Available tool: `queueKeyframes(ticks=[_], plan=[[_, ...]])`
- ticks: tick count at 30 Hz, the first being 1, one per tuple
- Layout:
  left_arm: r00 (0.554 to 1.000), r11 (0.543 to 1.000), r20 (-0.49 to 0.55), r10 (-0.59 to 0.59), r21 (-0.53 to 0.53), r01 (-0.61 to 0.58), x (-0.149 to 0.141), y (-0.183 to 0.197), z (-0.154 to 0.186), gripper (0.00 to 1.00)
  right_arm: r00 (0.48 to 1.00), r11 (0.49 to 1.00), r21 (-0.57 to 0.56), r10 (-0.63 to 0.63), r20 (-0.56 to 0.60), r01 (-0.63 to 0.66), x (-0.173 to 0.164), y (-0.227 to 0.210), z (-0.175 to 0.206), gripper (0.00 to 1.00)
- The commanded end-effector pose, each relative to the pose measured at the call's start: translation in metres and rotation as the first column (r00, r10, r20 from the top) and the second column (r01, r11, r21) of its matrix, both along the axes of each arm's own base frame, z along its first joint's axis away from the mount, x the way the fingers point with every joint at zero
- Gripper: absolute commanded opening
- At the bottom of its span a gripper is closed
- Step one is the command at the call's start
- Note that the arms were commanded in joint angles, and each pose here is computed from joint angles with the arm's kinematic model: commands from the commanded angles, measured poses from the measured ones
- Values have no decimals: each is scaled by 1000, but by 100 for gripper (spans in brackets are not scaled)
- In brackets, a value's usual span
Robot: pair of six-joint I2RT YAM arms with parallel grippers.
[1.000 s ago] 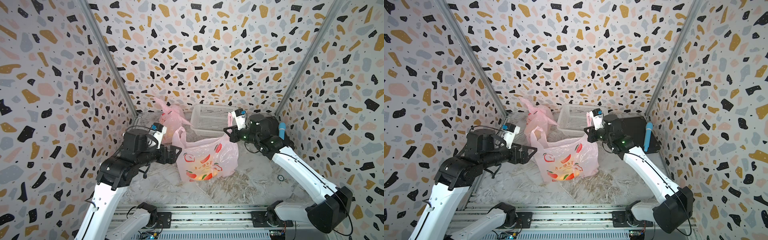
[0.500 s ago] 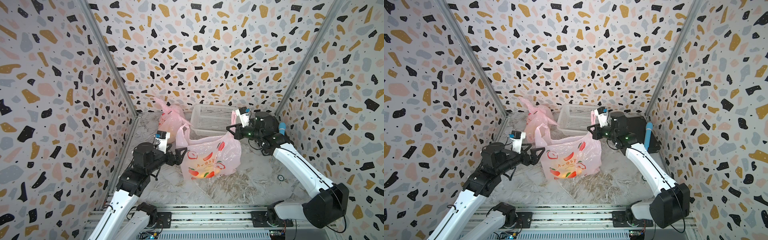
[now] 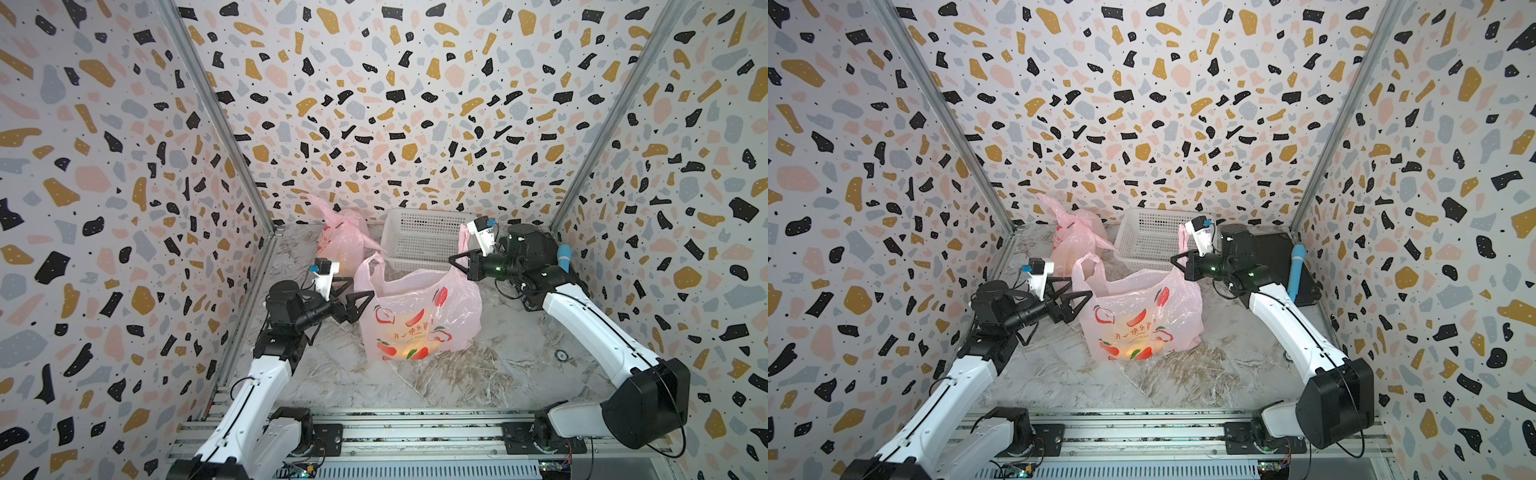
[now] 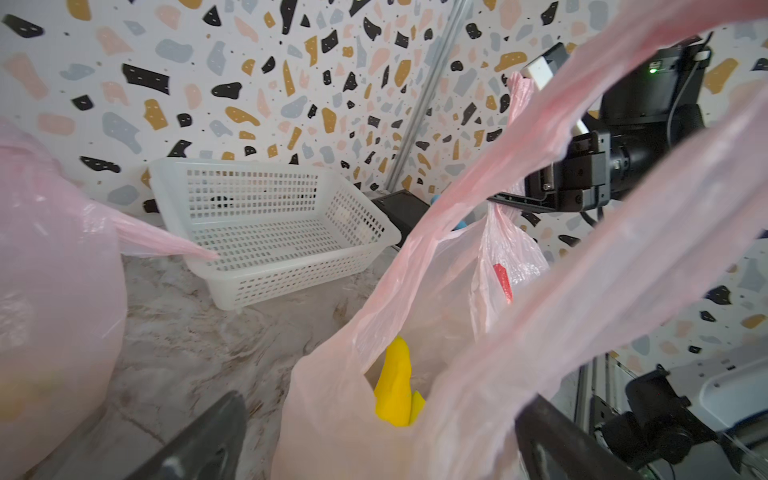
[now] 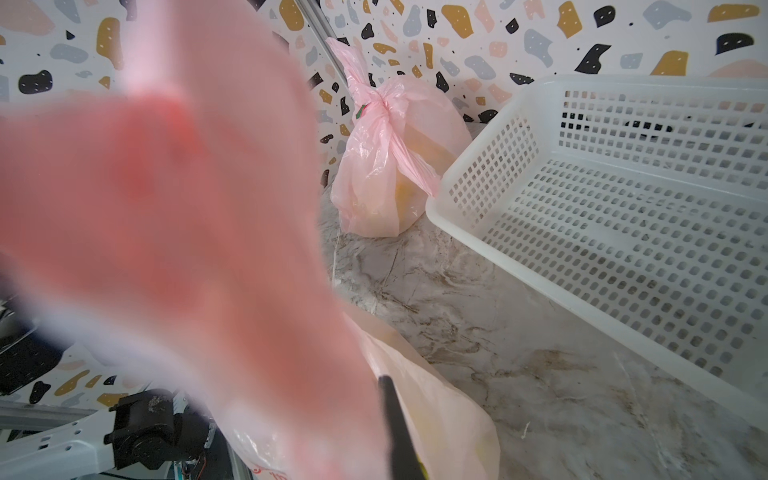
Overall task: Place the banana into a plastic bag & tie a knot
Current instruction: Adjust the plastic bag at the center of the board.
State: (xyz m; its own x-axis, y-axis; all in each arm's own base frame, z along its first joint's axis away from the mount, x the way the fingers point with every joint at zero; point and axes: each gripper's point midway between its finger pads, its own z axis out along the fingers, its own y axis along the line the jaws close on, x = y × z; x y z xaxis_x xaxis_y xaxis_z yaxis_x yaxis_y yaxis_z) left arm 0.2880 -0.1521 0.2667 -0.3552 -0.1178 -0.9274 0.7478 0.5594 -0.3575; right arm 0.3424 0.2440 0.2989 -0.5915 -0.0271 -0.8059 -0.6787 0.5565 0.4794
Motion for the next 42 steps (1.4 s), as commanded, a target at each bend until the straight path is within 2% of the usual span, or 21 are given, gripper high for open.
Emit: queueKeyframes(ticks=[1, 4, 14, 18, 22, 27, 29, 32, 36, 38, 41, 42], plan=[[967, 975, 137, -216, -29, 222, -15, -13, 34, 99, 999, 999, 23, 46, 27, -47, -3, 5, 9, 0], [960, 966, 126, -250, -35, 256, -8, -11, 31, 99, 998, 997, 29, 64, 29, -65, -5, 7, 11, 0], [963, 961, 117, -243, -104, 255, 29, -15, 33, 100, 994, 989, 98, 106, 40, -109, -8, 14, 18, 0], [968, 968, 96, -233, -73, 241, 34, -27, 25, 98, 990, 981, 144, 125, 58, -133, -7, 20, 26, 0], [969, 970, 82, -233, -43, 237, 34, -34, 21, 88, 989, 979, 147, 133, 65, -142, -9, 21, 28, 0], [971, 972, 81, -226, -47, 231, 31, -33, 25, 67, 988, 978, 146, 137, 73, -147, -12, 22, 29, 0], [970, 971, 83, -229, -48, 234, 29, -35, 27, 66, 988, 979, 143, 137, 72, -146, -13, 22, 28, 0], [970, 972, 83, -227, -46, 232, 28, -37, 28, 59, 987, 978, 142, 142, 75, -151, -15, 23, 28, 0], [971, 973, 85, -221, -44, 226, 28, -41, 30, 58, 987, 979, 139, 141, 77, -151, -18, 24, 29, 0], [975, 977, 83, -207, -37, 211, 30, -42, 30, 49, 986, 978, 138, 145, 78, -155, -20, 25, 30, 0], [986, 988, 72, -152, -26, 154, 36, -39, 30, 8, 987, 983, 117, 134, 85, -144, -21, 24, 28, 0], [989, 991, 71, -126, -27, 128, 38, -36, 32, 0, 988, 986, 103, 125, 88, -134, -21, 23, 27, 0]])
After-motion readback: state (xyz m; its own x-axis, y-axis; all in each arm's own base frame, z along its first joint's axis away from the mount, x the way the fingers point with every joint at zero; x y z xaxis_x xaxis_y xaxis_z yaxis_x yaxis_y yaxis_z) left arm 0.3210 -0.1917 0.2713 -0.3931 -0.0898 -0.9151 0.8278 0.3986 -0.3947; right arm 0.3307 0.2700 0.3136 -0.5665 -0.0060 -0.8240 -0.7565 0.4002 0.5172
